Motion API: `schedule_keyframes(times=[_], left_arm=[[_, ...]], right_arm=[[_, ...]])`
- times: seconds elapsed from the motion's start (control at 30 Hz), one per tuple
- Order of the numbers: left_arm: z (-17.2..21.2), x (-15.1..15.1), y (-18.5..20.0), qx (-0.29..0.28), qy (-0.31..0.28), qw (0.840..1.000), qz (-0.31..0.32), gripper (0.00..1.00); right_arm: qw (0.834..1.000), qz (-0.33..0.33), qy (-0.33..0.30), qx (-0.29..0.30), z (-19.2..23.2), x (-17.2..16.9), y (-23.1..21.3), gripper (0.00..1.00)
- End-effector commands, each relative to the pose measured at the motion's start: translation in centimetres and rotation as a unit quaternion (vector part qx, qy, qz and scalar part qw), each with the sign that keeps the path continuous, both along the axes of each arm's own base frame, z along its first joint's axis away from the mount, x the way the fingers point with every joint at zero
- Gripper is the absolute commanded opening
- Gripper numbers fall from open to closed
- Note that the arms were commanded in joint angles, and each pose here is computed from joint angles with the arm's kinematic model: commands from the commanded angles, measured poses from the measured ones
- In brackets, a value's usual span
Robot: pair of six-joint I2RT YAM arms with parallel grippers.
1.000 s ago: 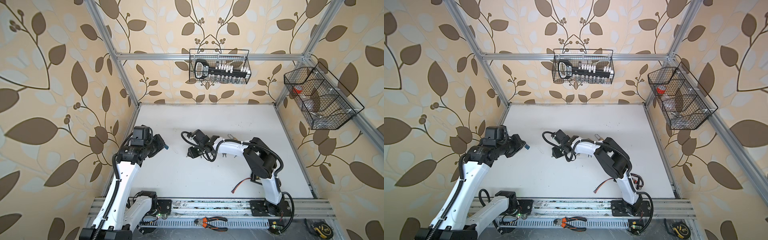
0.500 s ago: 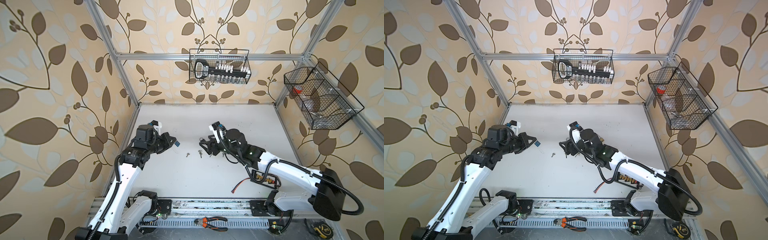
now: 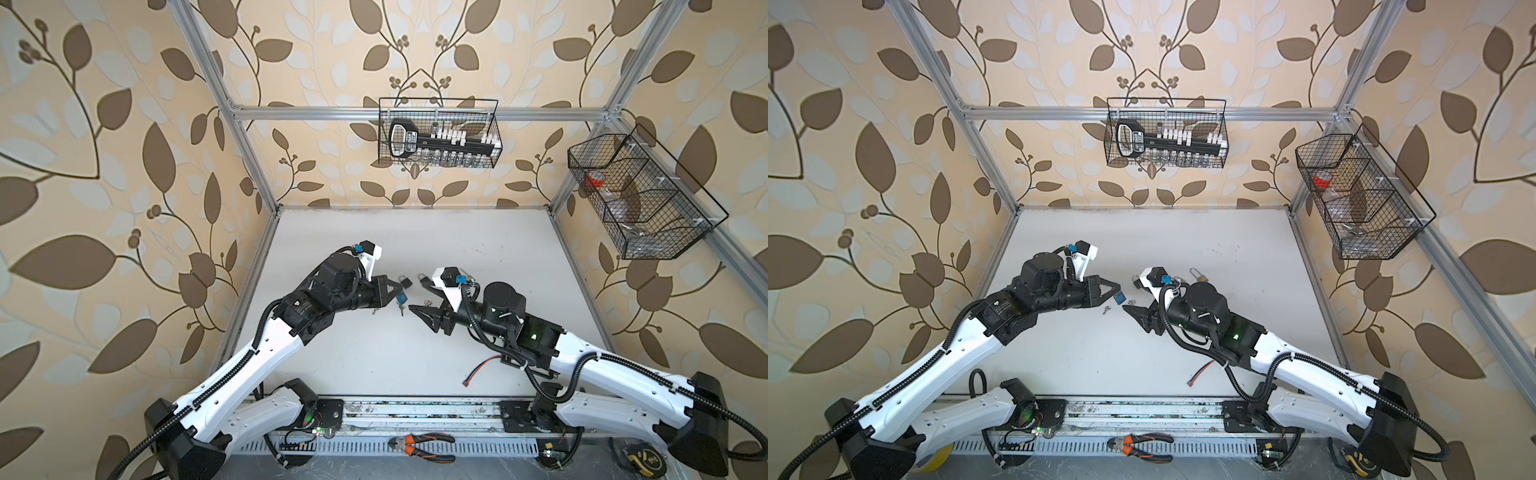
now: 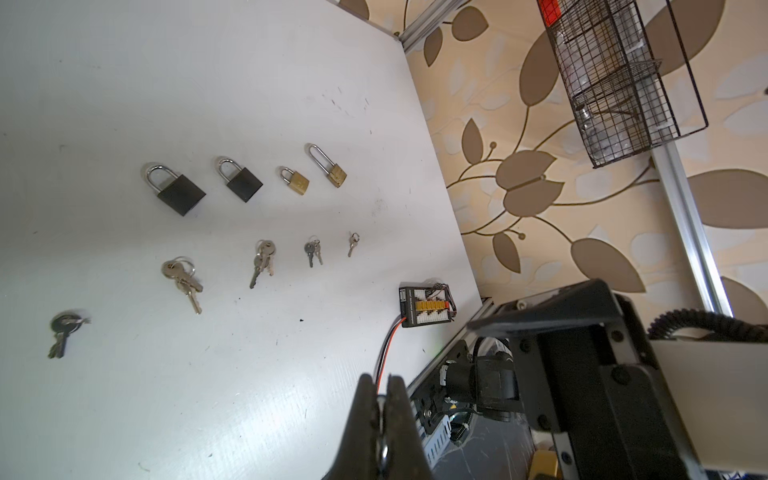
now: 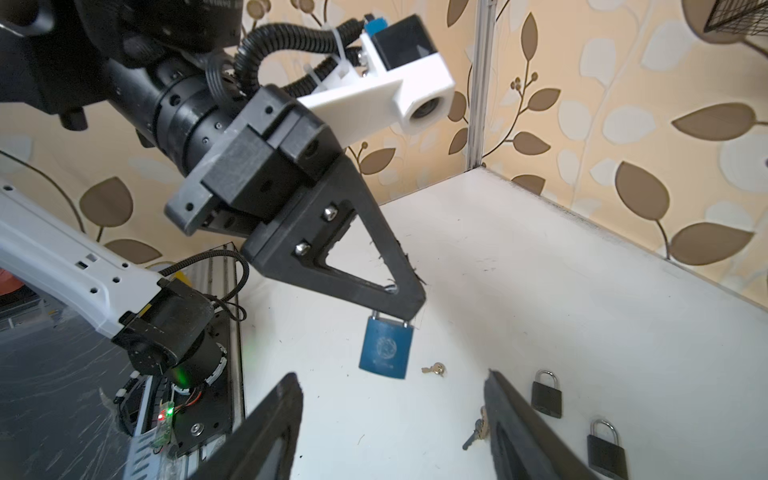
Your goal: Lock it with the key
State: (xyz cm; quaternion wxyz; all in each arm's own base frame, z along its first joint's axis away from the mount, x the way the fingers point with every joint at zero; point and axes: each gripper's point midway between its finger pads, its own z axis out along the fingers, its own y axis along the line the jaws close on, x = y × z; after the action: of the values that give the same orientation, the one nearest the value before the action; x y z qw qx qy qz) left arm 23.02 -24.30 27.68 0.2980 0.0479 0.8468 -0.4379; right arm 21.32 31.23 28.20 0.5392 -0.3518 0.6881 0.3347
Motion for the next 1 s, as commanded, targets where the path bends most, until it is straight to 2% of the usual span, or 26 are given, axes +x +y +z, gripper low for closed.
schedule_keyframes(times=[0.0, 0.5, 0.97], left_arm=[[3.0, 0.8, -0.5, -0.019, -0.061, 0.998, 0.011, 0.00], [3.3, 0.4, -1.2, -0.015, -0.068, 0.998, 0.001, 0.00], [3.6, 0.3, -1.1, -0.016, -0.071, 0.997, 0.002, 0.00]], right_arm=[[1.000, -0.009, 0.015, 0.004, 0.7, 0.6, 0.6, 0.68], [0.999, 0.011, 0.049, 0.001, 0.2, 1.1, 2.9, 0.54], [0.998, 0.008, 0.057, -0.008, -0.4, 1.3, 3.2, 0.38]])
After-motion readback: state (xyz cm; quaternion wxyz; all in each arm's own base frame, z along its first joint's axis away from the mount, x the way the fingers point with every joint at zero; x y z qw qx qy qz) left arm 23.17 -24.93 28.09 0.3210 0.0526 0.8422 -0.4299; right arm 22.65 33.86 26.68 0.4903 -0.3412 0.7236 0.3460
